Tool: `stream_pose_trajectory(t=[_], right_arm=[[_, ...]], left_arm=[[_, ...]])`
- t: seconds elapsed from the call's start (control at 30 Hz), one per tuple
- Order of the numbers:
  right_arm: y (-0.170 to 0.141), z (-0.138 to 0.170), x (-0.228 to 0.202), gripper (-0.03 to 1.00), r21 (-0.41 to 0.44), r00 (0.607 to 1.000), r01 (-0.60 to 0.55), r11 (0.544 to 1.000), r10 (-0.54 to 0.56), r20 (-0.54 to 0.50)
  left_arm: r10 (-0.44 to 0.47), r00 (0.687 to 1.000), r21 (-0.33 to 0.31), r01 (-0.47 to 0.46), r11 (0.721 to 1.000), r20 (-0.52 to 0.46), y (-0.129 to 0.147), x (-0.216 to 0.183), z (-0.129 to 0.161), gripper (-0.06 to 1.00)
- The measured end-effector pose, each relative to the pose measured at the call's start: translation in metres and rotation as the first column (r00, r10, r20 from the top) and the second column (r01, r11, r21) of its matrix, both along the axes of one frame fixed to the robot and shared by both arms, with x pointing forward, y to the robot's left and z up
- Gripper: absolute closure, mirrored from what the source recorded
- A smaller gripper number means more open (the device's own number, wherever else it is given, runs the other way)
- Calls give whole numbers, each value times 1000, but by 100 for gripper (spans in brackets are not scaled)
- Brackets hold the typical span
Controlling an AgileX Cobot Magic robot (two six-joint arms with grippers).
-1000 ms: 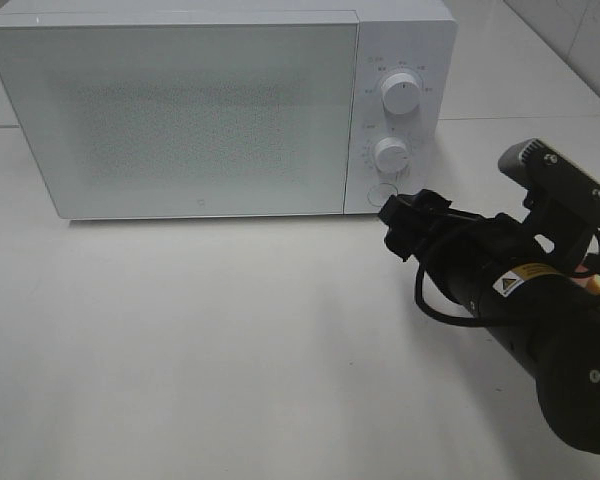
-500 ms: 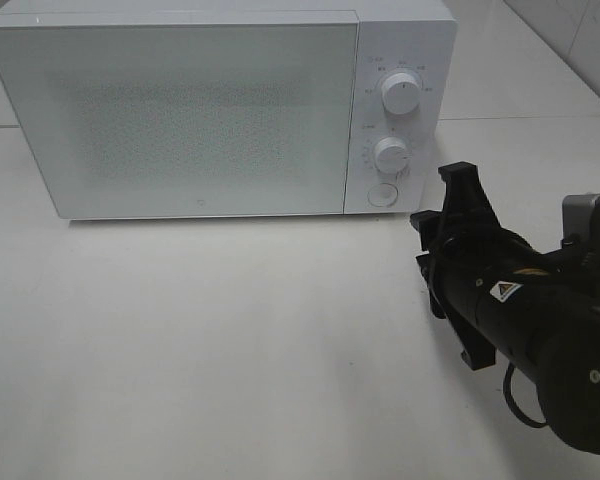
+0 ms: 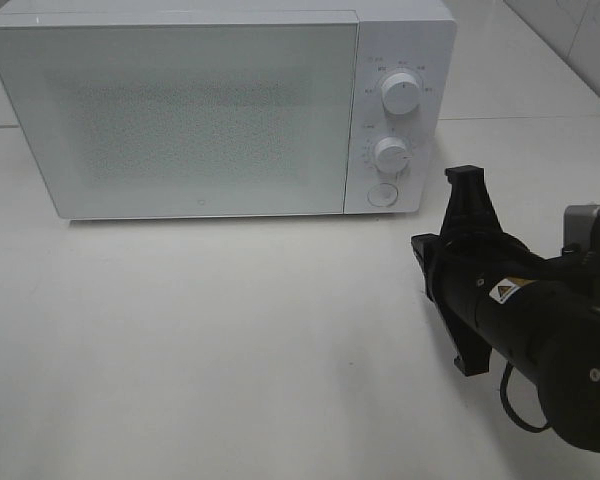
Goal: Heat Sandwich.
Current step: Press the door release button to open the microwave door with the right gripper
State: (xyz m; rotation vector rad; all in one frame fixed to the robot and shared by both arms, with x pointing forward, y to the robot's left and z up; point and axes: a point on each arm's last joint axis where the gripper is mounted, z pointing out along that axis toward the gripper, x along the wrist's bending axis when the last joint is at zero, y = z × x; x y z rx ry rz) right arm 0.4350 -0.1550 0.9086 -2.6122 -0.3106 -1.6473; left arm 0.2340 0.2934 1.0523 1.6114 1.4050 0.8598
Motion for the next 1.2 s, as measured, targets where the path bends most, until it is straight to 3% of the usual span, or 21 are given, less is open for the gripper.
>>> stream_pose_trajectory(t=[0.27,0.93,1.2], right_arm=[[-2,3,13,95,24,1000,24,999,-24,-2],[33,-23,54,95,66,997,14,998,-9,-72],[27,-21,73,95,80,996,36,996,-30,-81]], left_arm=[[0,1000,0,0,1000,0,0,0,0,-3],[0,1000,0,0,1000,0,0,0,0,-3],[0,1000,0,0,1000,0,0,0,0,-3]])
